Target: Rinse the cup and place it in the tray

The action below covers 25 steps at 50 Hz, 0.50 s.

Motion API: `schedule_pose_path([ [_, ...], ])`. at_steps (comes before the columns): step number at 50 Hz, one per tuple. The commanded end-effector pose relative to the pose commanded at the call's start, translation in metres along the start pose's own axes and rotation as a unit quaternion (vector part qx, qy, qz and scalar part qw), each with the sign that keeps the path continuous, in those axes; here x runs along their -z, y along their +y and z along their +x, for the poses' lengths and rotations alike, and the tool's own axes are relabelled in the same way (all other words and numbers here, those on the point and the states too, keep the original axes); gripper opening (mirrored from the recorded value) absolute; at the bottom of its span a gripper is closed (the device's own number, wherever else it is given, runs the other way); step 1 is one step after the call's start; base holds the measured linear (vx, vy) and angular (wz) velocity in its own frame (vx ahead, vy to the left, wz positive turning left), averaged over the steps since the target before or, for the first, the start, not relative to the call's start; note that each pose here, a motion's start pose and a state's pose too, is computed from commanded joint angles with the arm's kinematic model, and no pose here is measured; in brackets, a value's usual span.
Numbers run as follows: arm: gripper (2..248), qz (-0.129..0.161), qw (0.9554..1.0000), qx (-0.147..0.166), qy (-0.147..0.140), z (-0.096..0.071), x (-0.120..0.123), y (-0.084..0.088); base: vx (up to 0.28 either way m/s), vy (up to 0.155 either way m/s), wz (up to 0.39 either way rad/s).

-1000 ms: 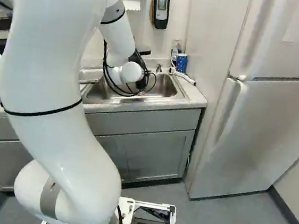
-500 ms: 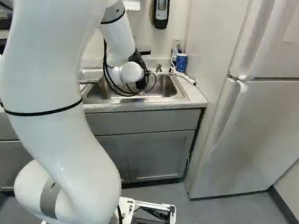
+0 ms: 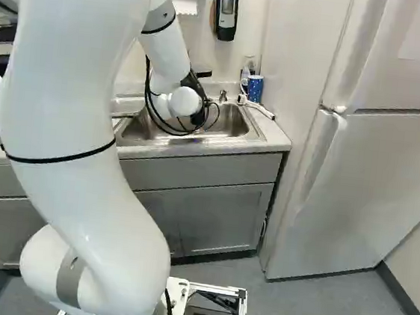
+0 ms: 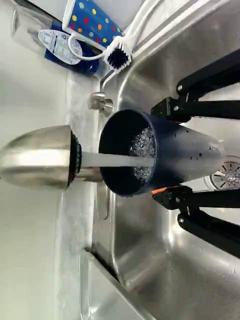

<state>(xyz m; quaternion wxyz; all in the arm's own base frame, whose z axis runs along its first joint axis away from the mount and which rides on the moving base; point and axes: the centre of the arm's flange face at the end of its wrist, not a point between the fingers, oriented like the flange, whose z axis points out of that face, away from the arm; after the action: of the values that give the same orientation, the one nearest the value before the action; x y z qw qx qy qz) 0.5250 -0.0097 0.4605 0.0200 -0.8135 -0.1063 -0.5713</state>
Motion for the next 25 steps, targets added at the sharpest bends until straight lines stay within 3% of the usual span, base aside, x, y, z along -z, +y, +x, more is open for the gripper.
schedule_pose_path([
  [25, 126, 0.000, 1.0000, 0.000, 0.000, 0.0000, 0.0000, 0.0000, 0.000, 0.000, 0.000],
])
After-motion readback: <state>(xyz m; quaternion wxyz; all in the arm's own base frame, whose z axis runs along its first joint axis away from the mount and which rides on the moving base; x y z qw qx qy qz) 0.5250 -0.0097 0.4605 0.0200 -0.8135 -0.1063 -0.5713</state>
